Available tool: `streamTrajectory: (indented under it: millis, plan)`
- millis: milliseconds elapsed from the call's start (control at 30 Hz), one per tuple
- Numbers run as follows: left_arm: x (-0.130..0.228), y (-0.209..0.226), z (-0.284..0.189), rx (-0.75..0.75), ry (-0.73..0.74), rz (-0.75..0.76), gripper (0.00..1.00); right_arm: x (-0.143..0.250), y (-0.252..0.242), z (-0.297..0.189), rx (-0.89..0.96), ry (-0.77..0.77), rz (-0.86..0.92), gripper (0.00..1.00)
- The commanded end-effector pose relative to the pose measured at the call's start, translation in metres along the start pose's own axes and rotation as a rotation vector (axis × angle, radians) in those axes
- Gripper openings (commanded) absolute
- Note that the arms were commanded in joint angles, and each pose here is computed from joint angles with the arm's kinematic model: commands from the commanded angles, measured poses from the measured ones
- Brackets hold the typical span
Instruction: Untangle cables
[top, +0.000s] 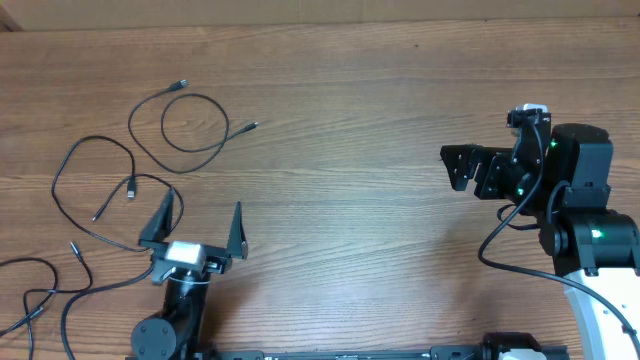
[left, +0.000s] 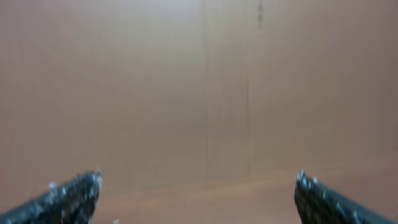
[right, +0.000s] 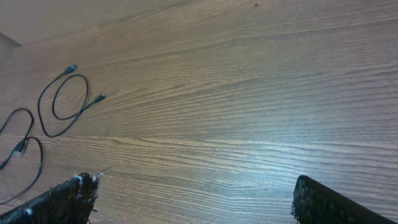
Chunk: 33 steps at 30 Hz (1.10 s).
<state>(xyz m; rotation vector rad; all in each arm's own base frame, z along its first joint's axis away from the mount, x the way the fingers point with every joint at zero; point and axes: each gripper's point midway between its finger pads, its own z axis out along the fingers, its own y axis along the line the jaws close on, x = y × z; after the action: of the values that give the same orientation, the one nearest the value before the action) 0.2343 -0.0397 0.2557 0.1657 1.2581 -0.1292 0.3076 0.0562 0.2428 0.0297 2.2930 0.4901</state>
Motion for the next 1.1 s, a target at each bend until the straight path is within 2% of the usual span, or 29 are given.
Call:
streamTrajectory:
  millis: [0,100,167,1067]
  plan:
    - [0.022,0.005,-0.005,-0.021,0.062,0.011,1.0,-0.01,0.004,-0.005,-0.005,-0.029,-0.014,1.0]
    - [0.06,0.017,-0.012,-0.08,0.22,0.0,1.0,-0.01,0.004,-0.005,-0.005,-0.029,-0.014,1.0]
    - [0.097,0.026,-0.024,-0.144,0.377,-0.008,1.0,-0.01,0.004,-0.005,-0.005,-0.029,-0.014,1.0]
    - [0.099,0.028,-0.025,-0.151,0.386,-0.008,0.99,-0.01,0.004,-0.005,-0.005,-0.029,-0.014,1.0]
